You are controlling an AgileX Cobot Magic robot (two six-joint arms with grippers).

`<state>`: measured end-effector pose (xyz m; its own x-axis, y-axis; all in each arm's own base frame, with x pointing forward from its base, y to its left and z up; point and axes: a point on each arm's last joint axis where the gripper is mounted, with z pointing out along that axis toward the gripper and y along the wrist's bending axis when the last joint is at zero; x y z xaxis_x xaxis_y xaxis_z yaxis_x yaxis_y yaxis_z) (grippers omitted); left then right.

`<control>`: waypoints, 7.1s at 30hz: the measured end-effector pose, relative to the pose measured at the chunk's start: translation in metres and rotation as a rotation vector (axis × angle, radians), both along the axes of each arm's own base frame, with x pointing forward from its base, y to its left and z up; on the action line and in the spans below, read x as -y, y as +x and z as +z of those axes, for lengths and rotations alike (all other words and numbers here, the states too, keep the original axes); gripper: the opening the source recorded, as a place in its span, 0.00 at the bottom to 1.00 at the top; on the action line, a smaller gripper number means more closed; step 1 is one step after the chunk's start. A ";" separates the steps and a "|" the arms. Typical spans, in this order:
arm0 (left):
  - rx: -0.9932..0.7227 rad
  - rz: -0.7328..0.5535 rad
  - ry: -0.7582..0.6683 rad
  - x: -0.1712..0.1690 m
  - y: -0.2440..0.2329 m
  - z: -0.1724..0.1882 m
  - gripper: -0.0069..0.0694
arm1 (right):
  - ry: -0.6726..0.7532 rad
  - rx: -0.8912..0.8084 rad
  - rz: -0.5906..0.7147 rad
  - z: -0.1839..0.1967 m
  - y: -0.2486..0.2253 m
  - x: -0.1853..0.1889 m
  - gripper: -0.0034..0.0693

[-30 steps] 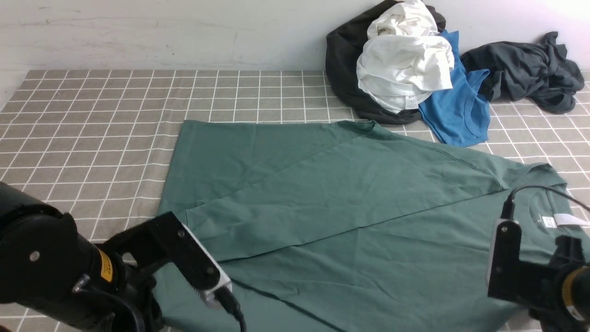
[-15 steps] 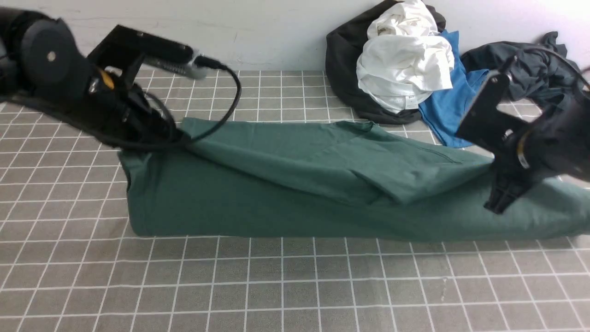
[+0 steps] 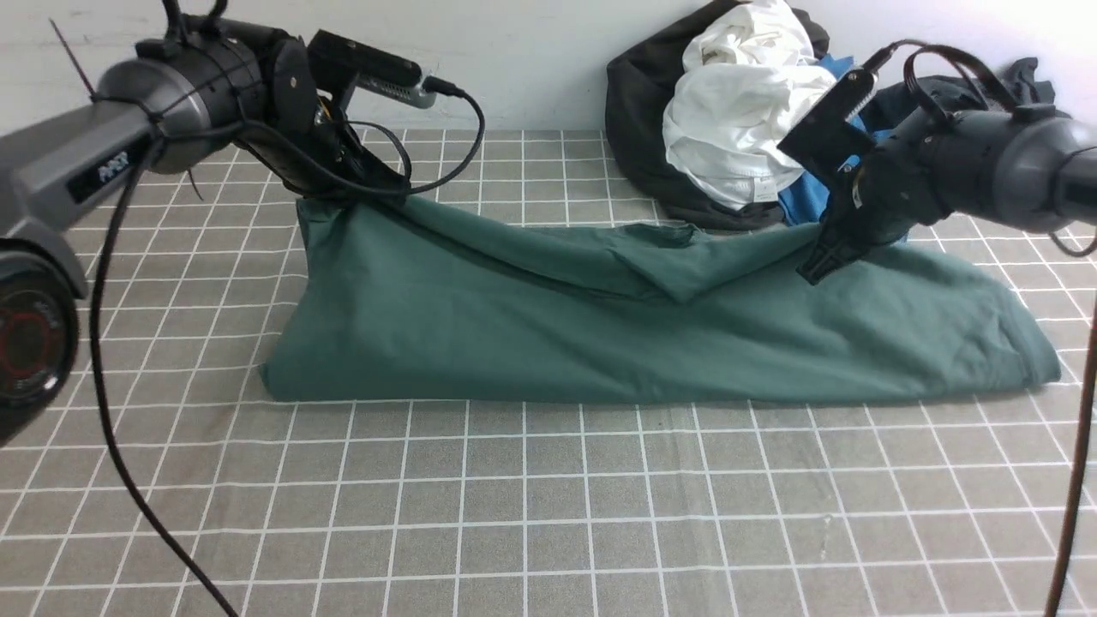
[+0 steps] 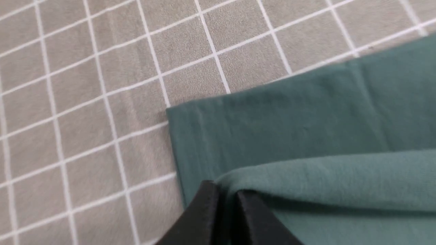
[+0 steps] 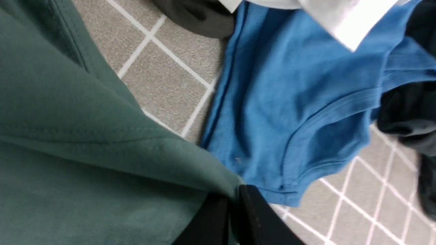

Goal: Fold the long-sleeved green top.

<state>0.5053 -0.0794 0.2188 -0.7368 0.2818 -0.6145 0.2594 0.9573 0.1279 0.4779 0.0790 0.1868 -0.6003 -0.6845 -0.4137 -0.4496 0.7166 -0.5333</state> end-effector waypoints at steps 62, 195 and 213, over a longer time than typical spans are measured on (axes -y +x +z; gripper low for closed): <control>-0.076 -0.207 -0.038 -0.030 -0.291 0.194 0.09 | 0.742 0.169 0.029 -0.034 0.072 -0.075 0.10; 0.948 -0.131 -0.196 -0.068 -0.463 0.037 0.09 | 0.433 -0.006 0.255 0.260 -0.196 -0.155 0.03; 0.943 -0.132 -0.193 -0.068 -0.462 0.036 0.09 | 0.605 -0.335 0.224 0.108 -0.300 -0.095 0.03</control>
